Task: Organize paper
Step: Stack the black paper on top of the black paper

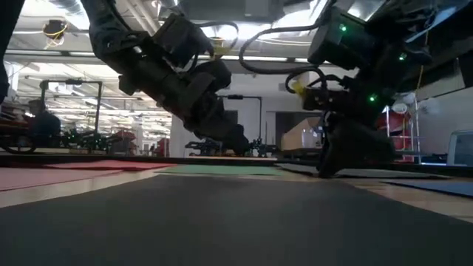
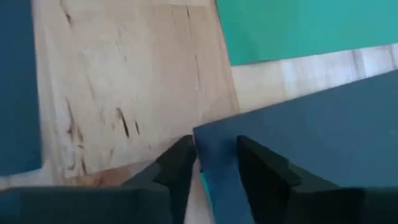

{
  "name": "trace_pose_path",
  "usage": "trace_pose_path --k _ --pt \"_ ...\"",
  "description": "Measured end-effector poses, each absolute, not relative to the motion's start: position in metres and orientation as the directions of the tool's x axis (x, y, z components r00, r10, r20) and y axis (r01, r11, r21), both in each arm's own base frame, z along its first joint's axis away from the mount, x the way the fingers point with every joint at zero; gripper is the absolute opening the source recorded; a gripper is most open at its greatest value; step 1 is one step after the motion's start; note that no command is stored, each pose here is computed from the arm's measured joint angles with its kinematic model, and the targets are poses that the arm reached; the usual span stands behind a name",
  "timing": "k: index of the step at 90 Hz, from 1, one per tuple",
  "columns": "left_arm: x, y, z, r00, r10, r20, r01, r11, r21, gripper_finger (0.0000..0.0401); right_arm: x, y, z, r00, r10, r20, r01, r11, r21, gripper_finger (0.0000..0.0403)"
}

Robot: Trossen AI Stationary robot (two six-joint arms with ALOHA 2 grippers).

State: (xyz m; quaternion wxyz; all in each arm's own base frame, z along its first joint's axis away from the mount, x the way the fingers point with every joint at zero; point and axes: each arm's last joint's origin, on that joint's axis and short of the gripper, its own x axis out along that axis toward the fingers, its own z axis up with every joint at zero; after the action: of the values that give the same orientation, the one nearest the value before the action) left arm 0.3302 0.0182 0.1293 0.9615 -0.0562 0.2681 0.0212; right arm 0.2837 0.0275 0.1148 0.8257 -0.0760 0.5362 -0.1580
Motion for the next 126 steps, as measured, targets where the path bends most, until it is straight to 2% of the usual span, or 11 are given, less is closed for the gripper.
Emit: trace_pose_path --k 6,11,50,76,86,112,126 --pt "0.33 0.018 0.129 0.855 0.01 -0.518 -0.07 0.993 -0.097 0.0008 0.284 0.026 0.115 0.374 -0.326 -0.868 0.175 0.944 -0.279 0.0027" --pt "0.33 0.018 0.129 0.855 0.01 -0.518 -0.071 0.993 -0.098 0.0008 0.284 0.025 0.114 0.373 -0.332 -0.866 0.181 0.942 -0.283 0.001" --pt "0.33 0.017 0.129 0.856 0.006 -0.517 -0.068 0.993 -0.101 0.0008 0.289 0.025 0.133 0.389 -0.319 -0.864 0.17 0.947 -0.273 0.0" --pt "0.331 0.014 0.13 0.859 -0.001 -0.512 -0.056 0.994 -0.097 0.0008 0.29 0.027 0.141 0.415 -0.253 -0.874 0.153 0.966 -0.207 0.0003" --pt "0.331 0.014 0.13 0.859 0.0 -0.513 -0.054 0.994 -0.09 0.0008 0.29 0.027 0.134 0.388 -0.259 -0.885 0.149 0.965 -0.216 0.0025" --pt "0.33 0.014 0.13 0.856 0.0 -0.517 -0.052 0.995 -0.087 0.0008 0.291 0.023 0.133 0.379 -0.379 -0.844 0.212 0.924 -0.319 0.0149" --pt "0.33 0.014 0.13 0.856 0.0 -0.517 -0.053 0.995 -0.087 0.0008 0.292 0.01 0.125 0.338 -0.374 -0.864 0.243 0.921 -0.303 0.0188"
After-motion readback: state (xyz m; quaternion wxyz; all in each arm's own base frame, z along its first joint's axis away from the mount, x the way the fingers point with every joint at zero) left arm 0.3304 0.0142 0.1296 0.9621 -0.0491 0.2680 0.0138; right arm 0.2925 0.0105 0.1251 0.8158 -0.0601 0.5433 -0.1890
